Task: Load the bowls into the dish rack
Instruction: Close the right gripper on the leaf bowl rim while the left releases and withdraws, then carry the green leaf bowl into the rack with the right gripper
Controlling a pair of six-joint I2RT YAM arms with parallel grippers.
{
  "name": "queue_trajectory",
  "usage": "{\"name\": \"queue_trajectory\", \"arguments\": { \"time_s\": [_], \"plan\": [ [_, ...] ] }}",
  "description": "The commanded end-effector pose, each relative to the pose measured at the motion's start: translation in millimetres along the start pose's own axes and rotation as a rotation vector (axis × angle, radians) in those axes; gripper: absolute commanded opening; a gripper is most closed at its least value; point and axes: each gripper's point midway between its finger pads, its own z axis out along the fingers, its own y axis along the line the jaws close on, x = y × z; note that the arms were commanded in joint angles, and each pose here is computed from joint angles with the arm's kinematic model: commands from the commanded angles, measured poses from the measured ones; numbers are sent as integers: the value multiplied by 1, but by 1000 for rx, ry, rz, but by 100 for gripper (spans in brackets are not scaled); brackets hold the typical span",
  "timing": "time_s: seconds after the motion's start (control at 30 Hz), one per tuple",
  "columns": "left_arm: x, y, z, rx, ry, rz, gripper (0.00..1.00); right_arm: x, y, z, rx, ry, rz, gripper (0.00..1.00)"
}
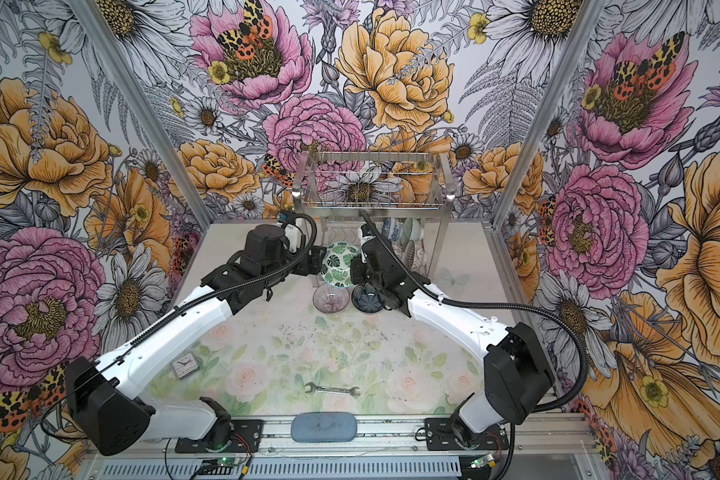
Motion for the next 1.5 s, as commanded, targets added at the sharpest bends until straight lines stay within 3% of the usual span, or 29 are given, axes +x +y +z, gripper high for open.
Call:
{"name": "queue_trajectory", "arguments": {
  "time_s": [0.0,0.23,0.37,0.53,0.93,1.47],
  "plan": [
    [3,20,-27,-12,75,86,99,-22,-25,-4,163,-90,-40,0],
    [-5,67,-39,-96,71,123,99,-27,-77,9,580,-131,-132,0],
    [-2,83,-39,-151,56,139,99,-32,-90,17,709,-148,-153,0],
    [7,95,-39,-115,58,64,99,-42,-97,30,844,-162,-202,0],
    [4,98,-49,-118,36,49,99,-55,-98,82,991,-186,-349,0],
    [1,97,-54,-115,21,48,99,-65,-127,141,1108,-120,-422,0]
  ]
}}
